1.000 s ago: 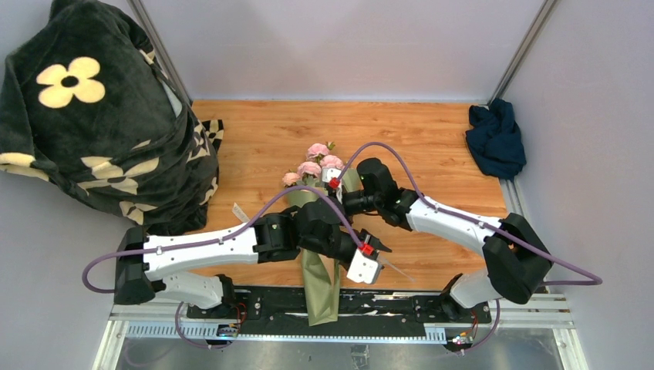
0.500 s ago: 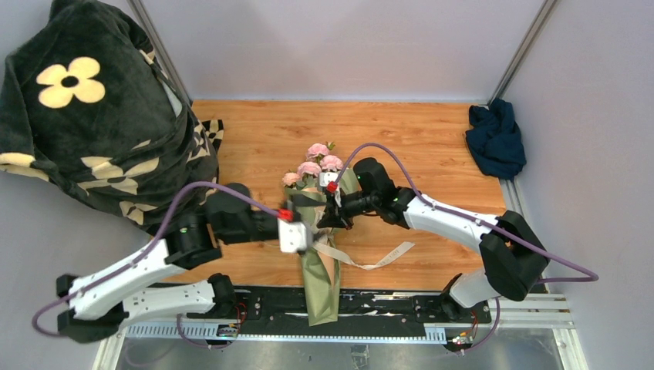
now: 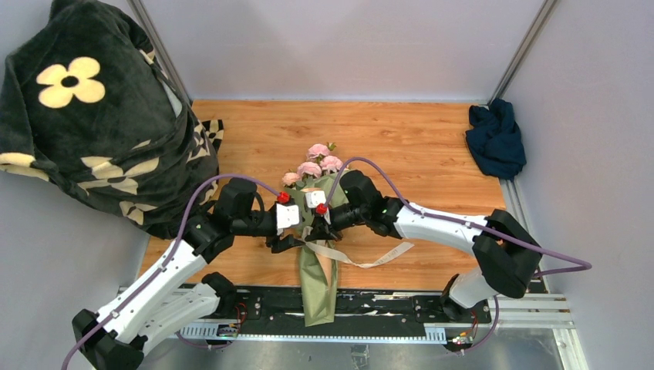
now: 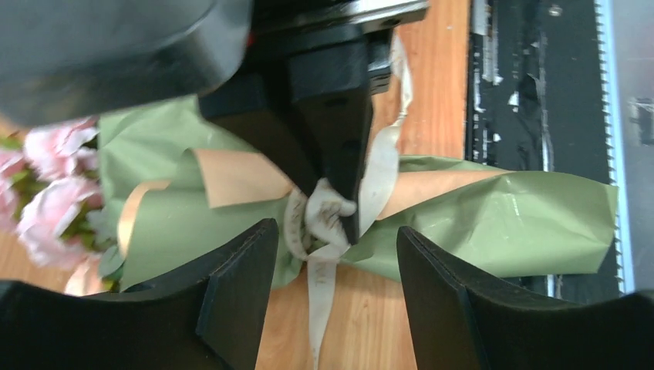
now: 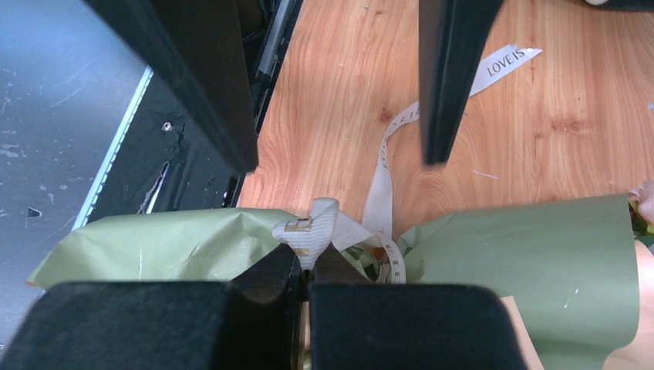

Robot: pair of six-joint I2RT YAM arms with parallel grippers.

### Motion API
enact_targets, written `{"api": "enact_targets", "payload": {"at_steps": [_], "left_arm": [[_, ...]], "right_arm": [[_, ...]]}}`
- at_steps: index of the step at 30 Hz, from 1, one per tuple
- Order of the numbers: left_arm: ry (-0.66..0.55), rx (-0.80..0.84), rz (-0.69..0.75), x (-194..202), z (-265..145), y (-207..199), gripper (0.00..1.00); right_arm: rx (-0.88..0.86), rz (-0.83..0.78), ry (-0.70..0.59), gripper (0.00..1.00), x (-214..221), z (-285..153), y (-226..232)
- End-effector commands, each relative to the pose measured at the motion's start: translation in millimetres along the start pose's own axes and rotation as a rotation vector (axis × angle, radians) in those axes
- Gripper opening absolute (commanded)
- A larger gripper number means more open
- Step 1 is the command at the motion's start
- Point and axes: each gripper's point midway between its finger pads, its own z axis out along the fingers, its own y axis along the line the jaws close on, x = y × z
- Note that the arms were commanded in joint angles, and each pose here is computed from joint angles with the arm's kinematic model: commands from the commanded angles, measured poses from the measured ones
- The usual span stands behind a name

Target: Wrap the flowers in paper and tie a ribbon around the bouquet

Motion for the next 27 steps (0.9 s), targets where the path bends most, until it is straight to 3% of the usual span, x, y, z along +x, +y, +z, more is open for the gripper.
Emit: {"api": "enact_targets", "payload": {"at_steps": [1,9,13,19,21,23,27], "left_arm": [[-0.073,0.16,0.107,-6.7,10.8,-17.2,0.65],[-0.073,0.176,0.096,2.8,18.0,-19.3,0.29],[-0.046,0.184,0.103,8.9,16.3,-21.3,0.0],[0.017,0.04,0.106,14.7,15.6,6.2,0.0],[0.014,0.019,0.111,12.5,15.5,10.8,0.2],[0.007,0.03,0.115,11.7,15.7,8.7,0.32],[-0.011,0.056,0.086,11.0,18.7,3.6,0.32]], "right_arm": [[-0.011,-0.044,0.005,0.0,3.8,8.5,-0.2],[-0.027,-0.029,0.022,0.0,11.1,12.8,0.8],[-0.022,-0.031,0.032,0.0,10.8,11.9,-0.3],[-0.006,-0.07,0.031,0.0,2.4,5.0,0.5],[-0.009,-0.062,0.037,0.0,4.4,5.4,1.4],[-0.013,-0.058,0.038,0.0,4.9,6.7,2.3],[-0.02,-0.067,0.032,0.0,3.4,9.3,4.9]]}}
